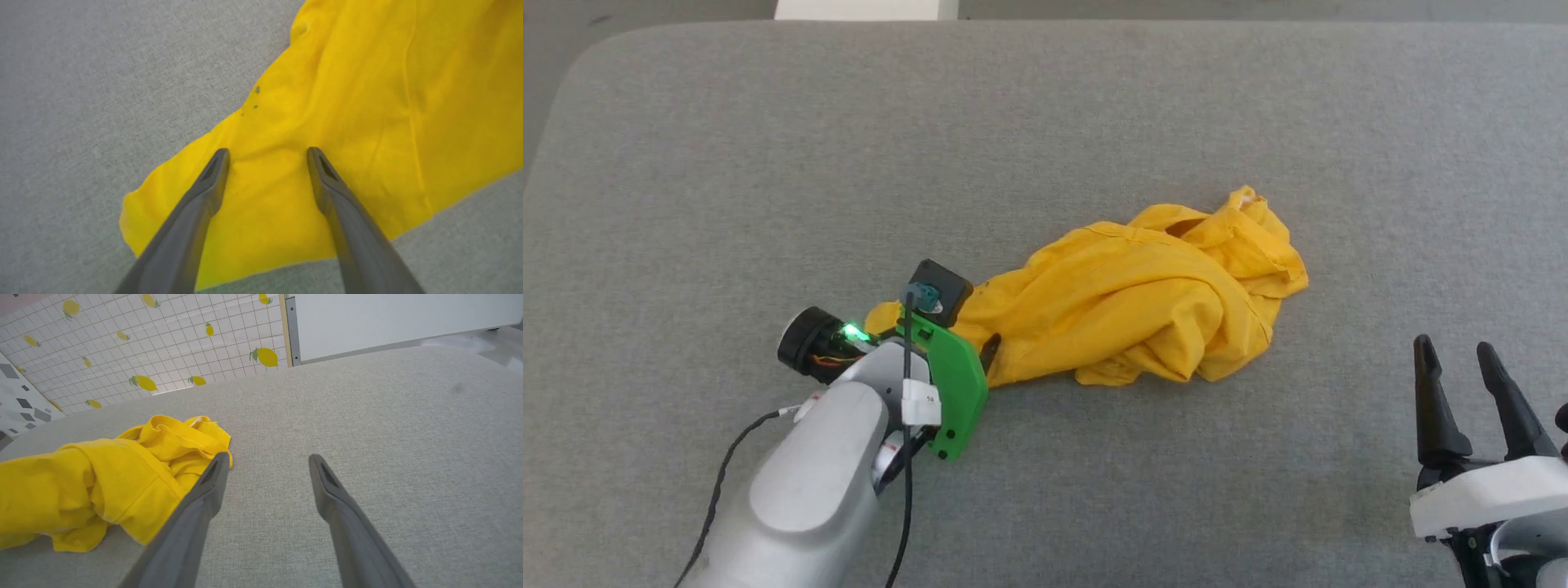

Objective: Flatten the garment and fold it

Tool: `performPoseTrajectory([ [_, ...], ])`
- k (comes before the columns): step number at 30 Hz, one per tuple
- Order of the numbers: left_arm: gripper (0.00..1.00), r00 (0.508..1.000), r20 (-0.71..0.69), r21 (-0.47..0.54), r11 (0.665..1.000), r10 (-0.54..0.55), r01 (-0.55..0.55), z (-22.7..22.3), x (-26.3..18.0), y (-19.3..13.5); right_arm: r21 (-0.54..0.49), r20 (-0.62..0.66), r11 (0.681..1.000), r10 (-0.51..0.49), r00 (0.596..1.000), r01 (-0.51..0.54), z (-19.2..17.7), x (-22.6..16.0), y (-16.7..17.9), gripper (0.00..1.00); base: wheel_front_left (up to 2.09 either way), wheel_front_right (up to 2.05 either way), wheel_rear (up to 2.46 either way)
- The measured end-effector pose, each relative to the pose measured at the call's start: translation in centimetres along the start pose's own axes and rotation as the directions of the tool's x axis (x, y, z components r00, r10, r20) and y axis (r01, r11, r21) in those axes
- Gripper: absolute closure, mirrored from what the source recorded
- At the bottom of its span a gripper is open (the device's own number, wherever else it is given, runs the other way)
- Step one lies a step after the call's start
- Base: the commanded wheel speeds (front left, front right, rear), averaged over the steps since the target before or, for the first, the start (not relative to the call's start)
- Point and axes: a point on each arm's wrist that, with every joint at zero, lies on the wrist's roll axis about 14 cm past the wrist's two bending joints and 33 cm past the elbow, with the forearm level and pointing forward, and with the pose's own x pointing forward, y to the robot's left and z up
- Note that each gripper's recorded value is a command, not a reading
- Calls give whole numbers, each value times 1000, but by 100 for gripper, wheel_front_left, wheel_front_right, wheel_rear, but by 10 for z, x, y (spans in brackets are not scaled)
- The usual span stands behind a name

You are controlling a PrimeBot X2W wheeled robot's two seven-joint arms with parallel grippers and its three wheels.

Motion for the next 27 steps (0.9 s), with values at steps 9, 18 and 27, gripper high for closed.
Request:
performPoseTrajectory([
  [9,100,998,-8,3,998,-59,59,1,15,-2,-6,-24,1000,-28,999,28,-7,1,-9,0,0,0,0],
  [18,100,852,524,32,999,4,-25,132,-50,17,7,16,999,32,999,-32,7,1,10,0,0,0,0],
  [27,100,849,518,-181,983,102,-8,54,-130,-10,29,30,998,60,998,-61,10,-9,18,0,0,0,0],
])
